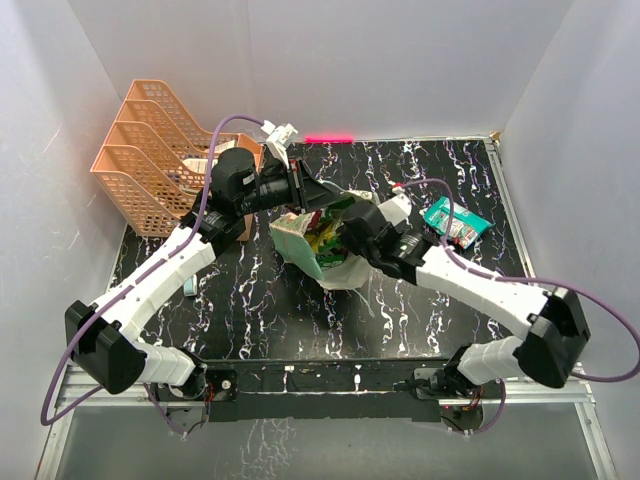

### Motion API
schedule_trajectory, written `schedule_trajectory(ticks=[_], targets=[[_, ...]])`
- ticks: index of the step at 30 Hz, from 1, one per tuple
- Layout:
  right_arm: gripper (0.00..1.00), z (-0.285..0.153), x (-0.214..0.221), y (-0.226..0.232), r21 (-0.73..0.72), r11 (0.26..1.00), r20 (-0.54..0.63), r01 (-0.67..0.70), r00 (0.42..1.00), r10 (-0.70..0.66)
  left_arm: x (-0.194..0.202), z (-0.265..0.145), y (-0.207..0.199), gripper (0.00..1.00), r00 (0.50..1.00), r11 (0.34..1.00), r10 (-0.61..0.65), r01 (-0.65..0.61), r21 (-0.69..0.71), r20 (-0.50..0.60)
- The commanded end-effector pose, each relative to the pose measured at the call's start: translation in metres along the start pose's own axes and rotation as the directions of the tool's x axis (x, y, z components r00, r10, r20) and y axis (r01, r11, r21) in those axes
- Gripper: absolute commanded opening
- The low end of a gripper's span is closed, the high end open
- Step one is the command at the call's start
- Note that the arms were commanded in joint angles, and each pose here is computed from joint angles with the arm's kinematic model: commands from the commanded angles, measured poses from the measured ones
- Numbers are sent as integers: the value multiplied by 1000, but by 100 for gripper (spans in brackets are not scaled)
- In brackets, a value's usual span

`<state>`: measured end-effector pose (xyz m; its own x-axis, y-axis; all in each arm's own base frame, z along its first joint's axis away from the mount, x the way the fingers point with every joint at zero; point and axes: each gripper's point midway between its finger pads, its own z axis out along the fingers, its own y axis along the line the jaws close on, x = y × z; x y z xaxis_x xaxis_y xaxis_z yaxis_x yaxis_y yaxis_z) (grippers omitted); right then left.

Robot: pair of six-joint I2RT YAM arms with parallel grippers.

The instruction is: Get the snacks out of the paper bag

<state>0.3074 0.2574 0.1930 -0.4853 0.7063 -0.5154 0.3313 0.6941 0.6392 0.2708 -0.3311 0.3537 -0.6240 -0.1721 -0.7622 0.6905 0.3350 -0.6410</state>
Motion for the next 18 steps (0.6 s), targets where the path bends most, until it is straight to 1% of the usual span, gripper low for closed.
schedule_trajectory(ticks=[1, 4, 7, 8, 9, 12, 13, 16, 18], targets=[[7, -50, -25, 54, -266, 963, 0, 53, 998, -55, -14, -10, -21, 0, 997, 998, 52, -54, 38, 48], [7, -76, -31, 63, -333, 937, -17, 109, 992, -122, -14, -8, -18, 0, 997, 998, 52, -54, 29, 50], [7, -101, -36, 64, -394, 897, -13, 201, 975, -224, -15, -7, -16, 0, 997, 998, 54, -55, 20, 51], [7, -110, -39, 65, -426, 869, 6, 251, 961, -275, -15, -6, -15, 0, 997, 998, 52, -53, 17, 49], [7, -119, -41, 66, -456, 831, 32, 317, 940, -341, -14, -6, -14, 0, 998, 999, 51, -52, 13, 48], [7, -146, -57, 57, -477, 730, 134, 490, 861, -491, -13, -6, -10, 0, 998, 999, 48, -48, 0, 44], [7, -156, -65, 52, -473, 708, 167, 525, 842, -512, -12, -6, -9, 0, 998, 999, 46, -46, -5, 43], [7, -192, -93, 48, -484, 644, 291, 592, 803, -519, -11, -6, -6, 0, 998, 999, 45, -44, -18, 43], [7, -204, -113, 43, -441, 661, 344, 607, 795, -500, -9, -5, -4, 0, 998, 999, 43, -42, -22, 42]])
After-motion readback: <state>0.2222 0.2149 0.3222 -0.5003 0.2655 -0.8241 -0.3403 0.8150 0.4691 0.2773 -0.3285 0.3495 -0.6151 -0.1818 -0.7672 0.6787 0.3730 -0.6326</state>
